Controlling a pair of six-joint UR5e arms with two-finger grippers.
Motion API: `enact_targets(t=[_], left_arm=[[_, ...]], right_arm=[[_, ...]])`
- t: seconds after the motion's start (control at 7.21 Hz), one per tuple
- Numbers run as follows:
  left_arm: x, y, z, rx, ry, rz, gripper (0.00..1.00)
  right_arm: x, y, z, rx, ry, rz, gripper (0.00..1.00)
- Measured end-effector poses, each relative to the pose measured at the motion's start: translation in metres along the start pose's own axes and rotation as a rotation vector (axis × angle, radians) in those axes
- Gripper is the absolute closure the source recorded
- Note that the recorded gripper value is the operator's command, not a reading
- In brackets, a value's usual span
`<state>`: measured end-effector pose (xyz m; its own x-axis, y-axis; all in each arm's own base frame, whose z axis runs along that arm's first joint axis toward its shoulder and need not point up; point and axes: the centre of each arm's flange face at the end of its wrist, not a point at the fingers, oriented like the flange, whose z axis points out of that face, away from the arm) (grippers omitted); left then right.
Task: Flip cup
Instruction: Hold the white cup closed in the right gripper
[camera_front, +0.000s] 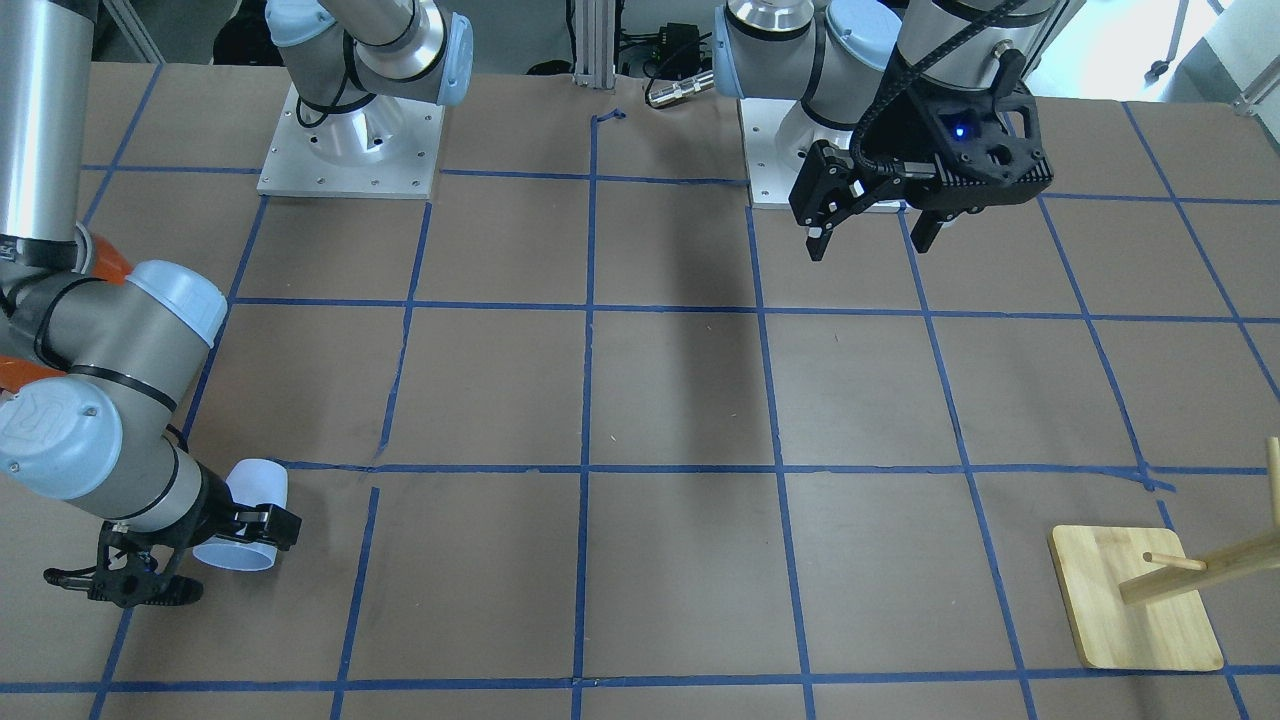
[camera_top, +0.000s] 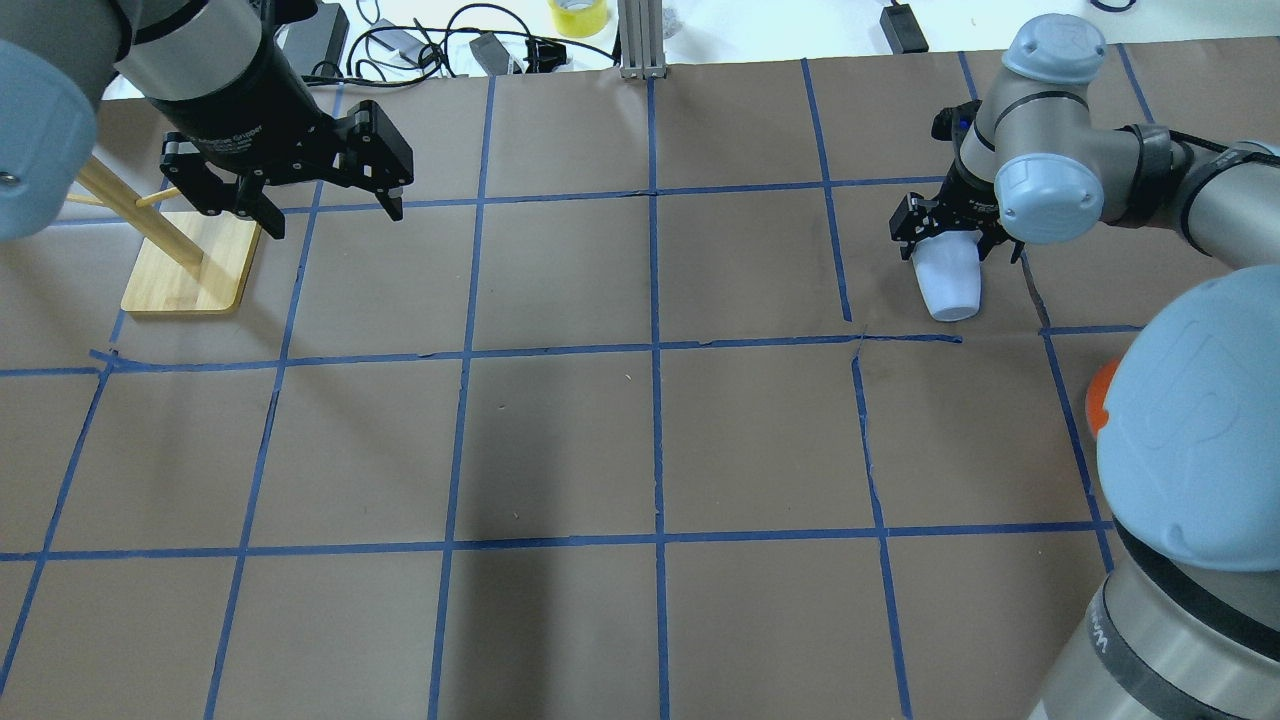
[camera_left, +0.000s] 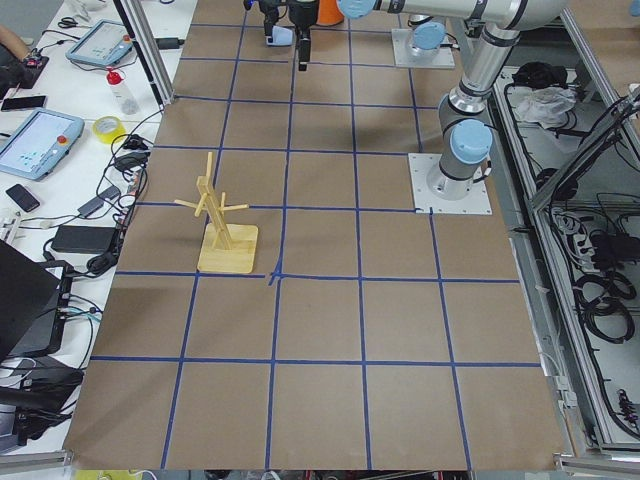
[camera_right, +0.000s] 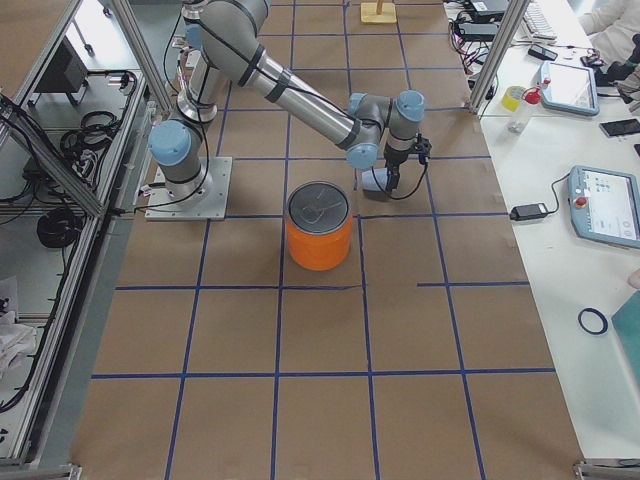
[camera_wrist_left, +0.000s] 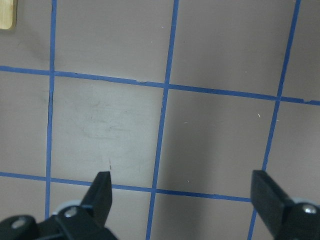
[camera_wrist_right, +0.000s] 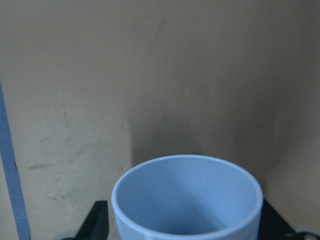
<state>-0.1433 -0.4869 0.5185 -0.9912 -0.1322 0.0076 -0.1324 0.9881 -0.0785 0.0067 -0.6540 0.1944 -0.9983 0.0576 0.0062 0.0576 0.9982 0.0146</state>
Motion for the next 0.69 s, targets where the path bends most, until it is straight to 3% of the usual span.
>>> enact_targets(t=[0.55,0.69], left_arm=[[0.0000,0.0001,-0.0002,0.000,0.000,0.000,0.00],[-0.0001,0.0002,-0.0003,0.001,0.000,0.000,0.00]], right_arm=[[0.0007,0.0017,0.0136,0.024,0.006,-0.037,0.02],[0.0008,0.0019,0.0143,0.024,0.006,-0.037,0.08]])
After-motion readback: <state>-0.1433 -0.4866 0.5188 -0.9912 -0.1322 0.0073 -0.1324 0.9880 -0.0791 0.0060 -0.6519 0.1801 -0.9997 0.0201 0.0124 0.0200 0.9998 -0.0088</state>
